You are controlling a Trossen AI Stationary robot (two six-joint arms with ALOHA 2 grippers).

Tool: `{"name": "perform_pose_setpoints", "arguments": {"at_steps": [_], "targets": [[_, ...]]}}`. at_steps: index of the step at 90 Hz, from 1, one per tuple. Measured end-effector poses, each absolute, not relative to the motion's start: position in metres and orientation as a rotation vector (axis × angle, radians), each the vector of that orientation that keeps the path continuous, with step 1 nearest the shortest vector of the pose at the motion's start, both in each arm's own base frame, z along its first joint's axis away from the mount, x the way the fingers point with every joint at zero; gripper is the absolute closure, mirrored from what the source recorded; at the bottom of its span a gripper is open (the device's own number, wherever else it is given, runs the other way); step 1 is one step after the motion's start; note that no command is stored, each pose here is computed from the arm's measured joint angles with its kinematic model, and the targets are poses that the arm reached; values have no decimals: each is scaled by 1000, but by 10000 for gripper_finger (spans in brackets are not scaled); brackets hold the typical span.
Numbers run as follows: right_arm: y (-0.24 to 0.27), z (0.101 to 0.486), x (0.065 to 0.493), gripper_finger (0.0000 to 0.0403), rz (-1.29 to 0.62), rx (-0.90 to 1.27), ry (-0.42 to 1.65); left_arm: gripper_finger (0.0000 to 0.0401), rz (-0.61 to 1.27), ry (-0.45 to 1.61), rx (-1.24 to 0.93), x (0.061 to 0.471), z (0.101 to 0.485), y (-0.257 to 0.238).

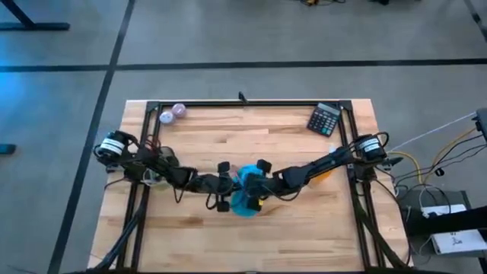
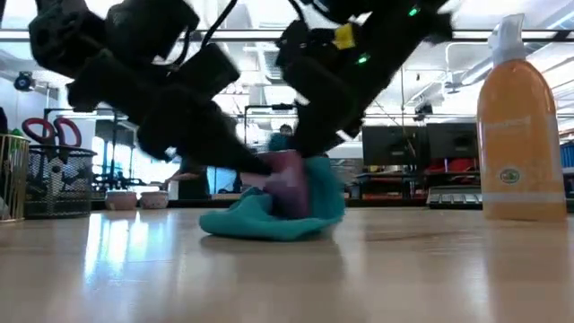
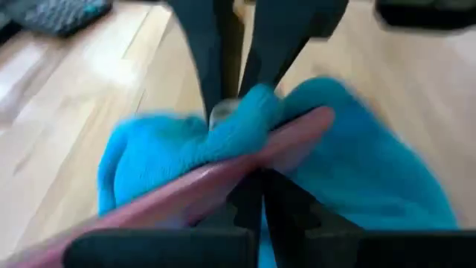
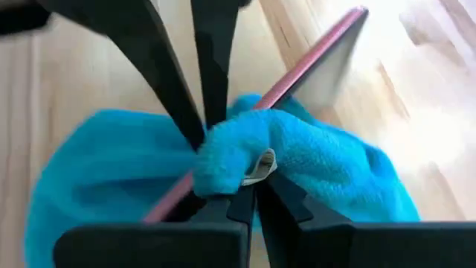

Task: Apply microfiber cloth
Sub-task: Wipe the pink cellphone with the blue microfiber cloth

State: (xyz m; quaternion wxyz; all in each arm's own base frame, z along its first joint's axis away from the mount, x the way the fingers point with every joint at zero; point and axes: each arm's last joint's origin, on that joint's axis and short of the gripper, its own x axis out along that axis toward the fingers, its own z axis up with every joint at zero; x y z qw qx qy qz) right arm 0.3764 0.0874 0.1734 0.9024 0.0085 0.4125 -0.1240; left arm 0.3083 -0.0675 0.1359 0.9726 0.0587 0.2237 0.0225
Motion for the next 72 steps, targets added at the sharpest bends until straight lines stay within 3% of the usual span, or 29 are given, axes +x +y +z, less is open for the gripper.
{"name": "perform_pose_setpoints", "arguments": {"at_steps": [18, 41, 72], "targets": [[85, 173, 359, 403, -356, -72, 1002, 401, 37, 433, 162, 337, 134, -74], [76, 170, 347, 403, -454, -142, 1105, 401, 24, 535, 200, 361, 101, -78], [69, 172, 344, 403, -496, -170, 1126, 401, 25, 578, 208, 361, 88, -76]]}}
